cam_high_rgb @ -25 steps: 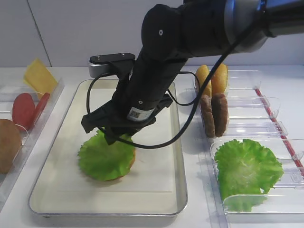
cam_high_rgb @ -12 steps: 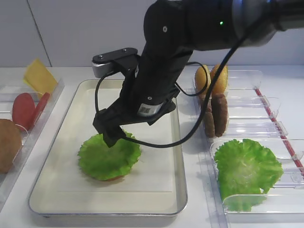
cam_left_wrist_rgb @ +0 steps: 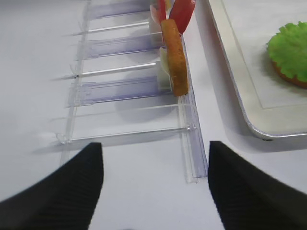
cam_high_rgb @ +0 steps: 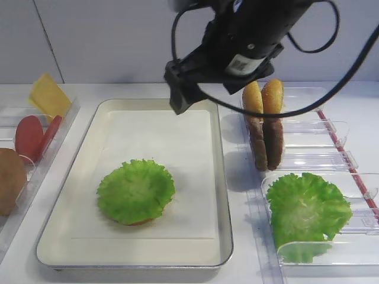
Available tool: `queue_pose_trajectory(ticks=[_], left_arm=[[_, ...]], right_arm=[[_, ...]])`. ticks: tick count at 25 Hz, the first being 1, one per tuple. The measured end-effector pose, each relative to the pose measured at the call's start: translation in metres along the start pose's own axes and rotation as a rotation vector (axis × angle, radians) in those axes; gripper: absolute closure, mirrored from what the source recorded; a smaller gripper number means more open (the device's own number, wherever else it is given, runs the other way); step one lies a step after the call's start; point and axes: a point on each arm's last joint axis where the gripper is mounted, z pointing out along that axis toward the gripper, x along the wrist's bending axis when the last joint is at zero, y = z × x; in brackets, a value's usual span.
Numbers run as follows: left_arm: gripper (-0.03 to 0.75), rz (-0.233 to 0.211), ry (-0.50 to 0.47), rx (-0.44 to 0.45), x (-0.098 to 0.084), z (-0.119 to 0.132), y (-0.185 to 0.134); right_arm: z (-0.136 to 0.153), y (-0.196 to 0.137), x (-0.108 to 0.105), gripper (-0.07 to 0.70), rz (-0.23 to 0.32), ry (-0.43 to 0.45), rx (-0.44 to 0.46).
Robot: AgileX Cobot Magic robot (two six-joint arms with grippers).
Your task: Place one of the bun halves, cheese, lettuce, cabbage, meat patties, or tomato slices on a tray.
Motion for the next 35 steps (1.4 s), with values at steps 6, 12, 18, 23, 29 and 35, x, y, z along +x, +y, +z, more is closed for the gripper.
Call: queue_pose_trajectory(ticks=[6, 12, 18, 23, 29, 35], left_arm=[[0.260, 0.000, 0.000, 0.000, 0.000, 0.000, 0.000], [0.260, 0.000, 0.000, 0.000, 0.000, 0.000, 0.000], [0.260, 0.000, 0.000, 0.000, 0.000, 0.000, 0.000], [0.260, 0.000, 0.000, 0.000, 0.000, 0.000, 0.000], [0.260, 0.000, 0.000, 0.000, 0.000, 0.000, 0.000], [0.260, 0.000, 0.000, 0.000, 0.000, 0.000, 0.000]], right_arm=[[-0.051, -0.012, -0.043, -0.061, 0.110, -0.062, -0.100], [-0.102, -0.054, -0.065, -0.061, 0.203, -0.138, -0.187], [-0.135, -0.111, -0.058, -0.061, 0.246, -0.193, -0.242], [-0.153, -0.168, -0.047, -0.061, 0.330, -0.243, -0.236], [-0.163, -0.228, -0.021, -0.061, 0.374, -0.293, -0.275], [-0.154, -0.264, -0.010, -0.061, 0.365, -0.338, -0.215]])
